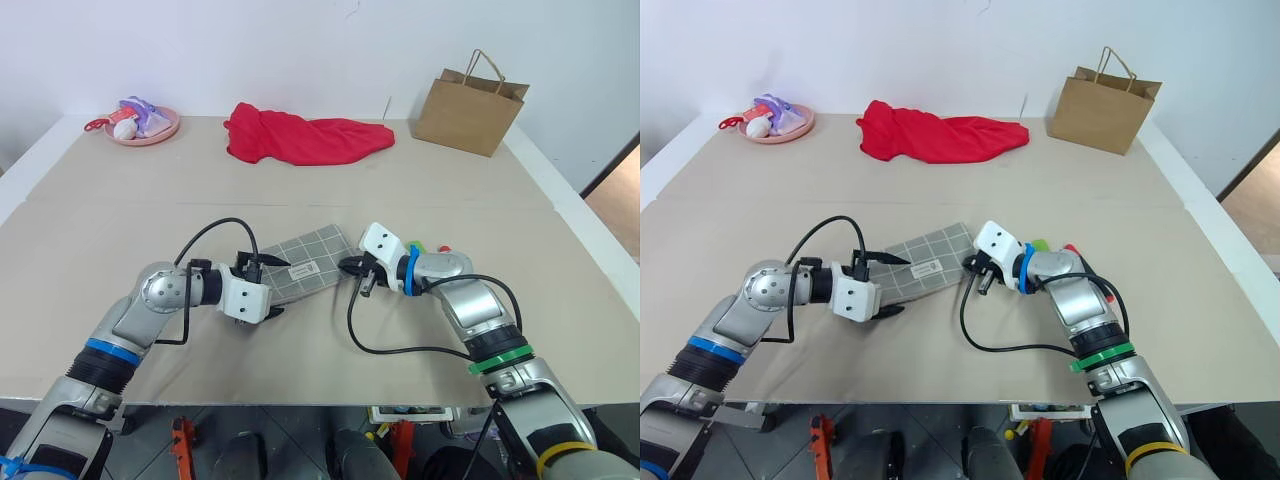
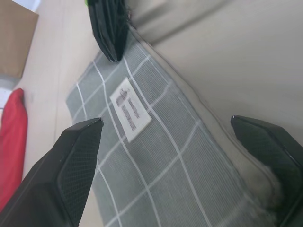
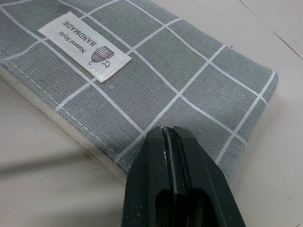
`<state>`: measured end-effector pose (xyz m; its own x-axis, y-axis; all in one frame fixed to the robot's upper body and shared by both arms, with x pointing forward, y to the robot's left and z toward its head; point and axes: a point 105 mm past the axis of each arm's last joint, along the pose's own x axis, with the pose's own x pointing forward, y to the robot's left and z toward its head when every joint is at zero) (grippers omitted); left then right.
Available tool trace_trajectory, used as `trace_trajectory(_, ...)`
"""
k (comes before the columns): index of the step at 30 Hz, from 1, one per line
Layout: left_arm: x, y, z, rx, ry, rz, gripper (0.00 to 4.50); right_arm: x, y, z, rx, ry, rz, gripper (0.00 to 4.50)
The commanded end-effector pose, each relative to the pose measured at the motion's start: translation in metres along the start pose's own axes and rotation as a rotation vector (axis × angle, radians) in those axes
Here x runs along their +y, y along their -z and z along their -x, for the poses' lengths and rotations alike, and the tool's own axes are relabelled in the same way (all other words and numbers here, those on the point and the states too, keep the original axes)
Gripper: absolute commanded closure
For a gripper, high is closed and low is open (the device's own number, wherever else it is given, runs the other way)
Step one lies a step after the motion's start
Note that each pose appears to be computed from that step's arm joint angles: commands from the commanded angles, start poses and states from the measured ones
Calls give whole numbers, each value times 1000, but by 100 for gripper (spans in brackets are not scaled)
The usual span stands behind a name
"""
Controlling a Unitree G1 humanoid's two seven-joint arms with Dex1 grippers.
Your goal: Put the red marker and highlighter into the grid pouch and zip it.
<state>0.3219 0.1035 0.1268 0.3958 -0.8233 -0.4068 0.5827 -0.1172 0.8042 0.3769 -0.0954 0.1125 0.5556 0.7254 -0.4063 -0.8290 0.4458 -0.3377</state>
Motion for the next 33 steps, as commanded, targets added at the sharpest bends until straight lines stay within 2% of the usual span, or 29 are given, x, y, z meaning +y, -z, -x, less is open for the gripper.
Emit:
trace_trajectory(1, 10, -3, -2, 3, -27, -35, 0, 3, 1, 0, 5, -15, -2, 437)
trace_trajectory(8, 13, 0, -4, 36, -36, -54, 0, 3, 3, 1, 10, -13, -6, 437)
trace_trajectory(10, 15, -2, -5, 36, -39, -66, 55, 3, 3, 1, 11, -12, -6, 450)
trace_trajectory(11, 16, -4, -6, 33, -42, -71, 69, 3, 3, 1, 12, -12, -6, 450)
trace_trajectory(12, 17, -6, -6, 30, -44, -73, 133, 3, 3, 1, 12, -13, -6, 450)
trace_trajectory(13, 17, -7, -7, 25, -44, -73, 156, 3, 3, 1, 12, -12, -5, 450)
trace_trajectory(15, 17, -13, -8, 7, -48, -67, 233, 3, 0, 1, 3, -13, -3, 450)
trace_trajectory(17, 15, -16, -9, 0, -41, -61, 337, 2, 0, 1, 3, -14, -1, 450)
trace_trajectory(20, 14, -19, -9, -5, -35, -53, 445, 2, 1, 1, 9, -15, 1, 450)
trace_trajectory(27, 7, -21, -8, -11, -12, -4, 445, 3, 2, 0, 10, -20, -3, 450)
trace_trajectory(30, 10, -19, -4, -9, -41, 50, 445, 0, 0, 0, -9, -2, -67, 450)
trace_trajectory(31, 13, -19, -3, -16, -60, 85, 450, 0, -5, 1, -41, -15, -114, 386)
trace_trajectory(32, 16, -19, -1, -28, -84, 129, 450, 0, -12, 3, -85, -28, -159, 365)
trace_trajectory(33, 19, -19, 1, -40, -107, 174, 450, -1, -19, 6, -123, -33, -195, 319)
